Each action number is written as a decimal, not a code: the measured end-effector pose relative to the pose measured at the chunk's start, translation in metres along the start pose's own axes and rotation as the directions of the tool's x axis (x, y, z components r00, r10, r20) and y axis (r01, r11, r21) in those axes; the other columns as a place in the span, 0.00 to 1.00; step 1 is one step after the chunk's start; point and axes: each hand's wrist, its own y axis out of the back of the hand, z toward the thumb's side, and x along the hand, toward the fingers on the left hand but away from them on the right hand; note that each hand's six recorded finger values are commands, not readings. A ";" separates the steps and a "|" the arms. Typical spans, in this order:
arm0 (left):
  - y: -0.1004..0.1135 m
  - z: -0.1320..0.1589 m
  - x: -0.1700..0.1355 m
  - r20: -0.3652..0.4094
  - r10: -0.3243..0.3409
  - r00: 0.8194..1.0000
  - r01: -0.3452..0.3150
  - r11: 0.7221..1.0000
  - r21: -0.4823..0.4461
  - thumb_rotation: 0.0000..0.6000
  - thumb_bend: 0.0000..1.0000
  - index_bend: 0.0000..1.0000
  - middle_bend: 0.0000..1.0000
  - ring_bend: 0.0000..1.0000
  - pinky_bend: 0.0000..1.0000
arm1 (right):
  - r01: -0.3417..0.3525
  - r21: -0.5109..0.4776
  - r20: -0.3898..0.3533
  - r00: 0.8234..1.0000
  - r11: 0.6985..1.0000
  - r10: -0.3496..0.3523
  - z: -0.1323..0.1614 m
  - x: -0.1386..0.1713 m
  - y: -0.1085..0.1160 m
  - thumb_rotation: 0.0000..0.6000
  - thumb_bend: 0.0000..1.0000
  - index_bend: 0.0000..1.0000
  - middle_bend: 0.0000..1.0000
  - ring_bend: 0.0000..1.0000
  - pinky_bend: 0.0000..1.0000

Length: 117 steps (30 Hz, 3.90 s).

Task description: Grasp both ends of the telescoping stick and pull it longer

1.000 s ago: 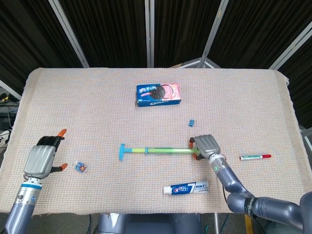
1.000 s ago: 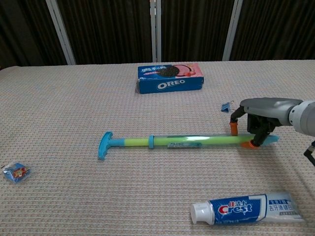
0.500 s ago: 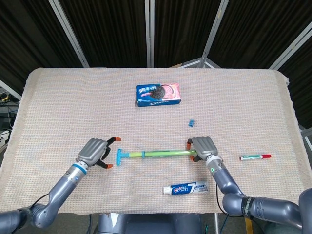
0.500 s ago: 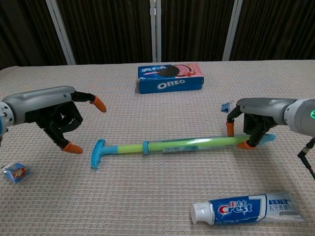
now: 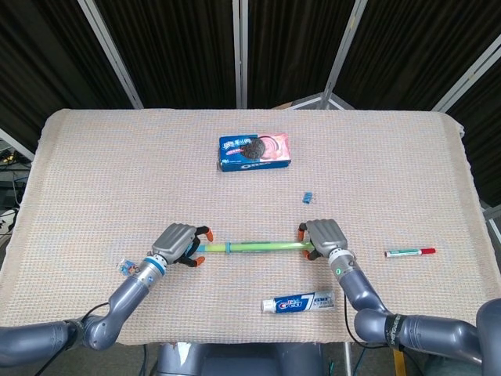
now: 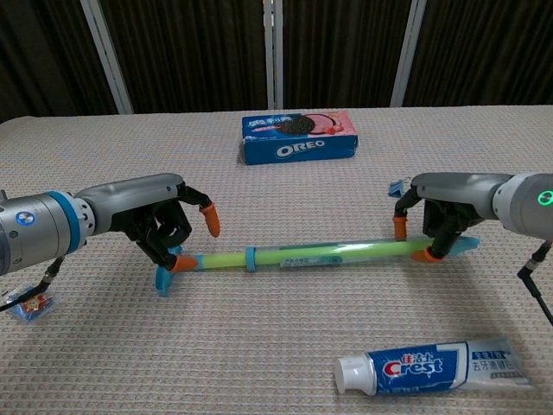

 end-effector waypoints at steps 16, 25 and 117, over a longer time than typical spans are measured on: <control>-0.016 -0.012 0.014 -0.072 -0.057 0.996 0.058 0.998 0.013 1.00 0.36 0.40 0.82 0.82 1.00 | -0.008 -0.003 -0.007 1.000 1.000 0.008 0.001 0.001 -0.003 1.00 0.36 0.62 1.00 1.00 1.00; -0.021 -0.007 0.016 -0.092 -0.071 0.993 0.074 0.997 0.036 1.00 0.38 0.41 0.82 0.82 1.00 | -0.007 -0.006 -0.007 1.000 1.000 0.007 0.000 0.002 -0.002 1.00 0.36 0.62 1.00 1.00 1.00; 0.041 -0.134 -0.040 -0.285 0.062 0.957 -0.041 0.996 0.078 1.00 0.47 0.69 0.82 0.82 1.00 | 0.201 -0.057 0.191 0.964 0.978 -0.187 -0.109 0.038 0.081 1.00 0.38 0.64 1.00 1.00 1.00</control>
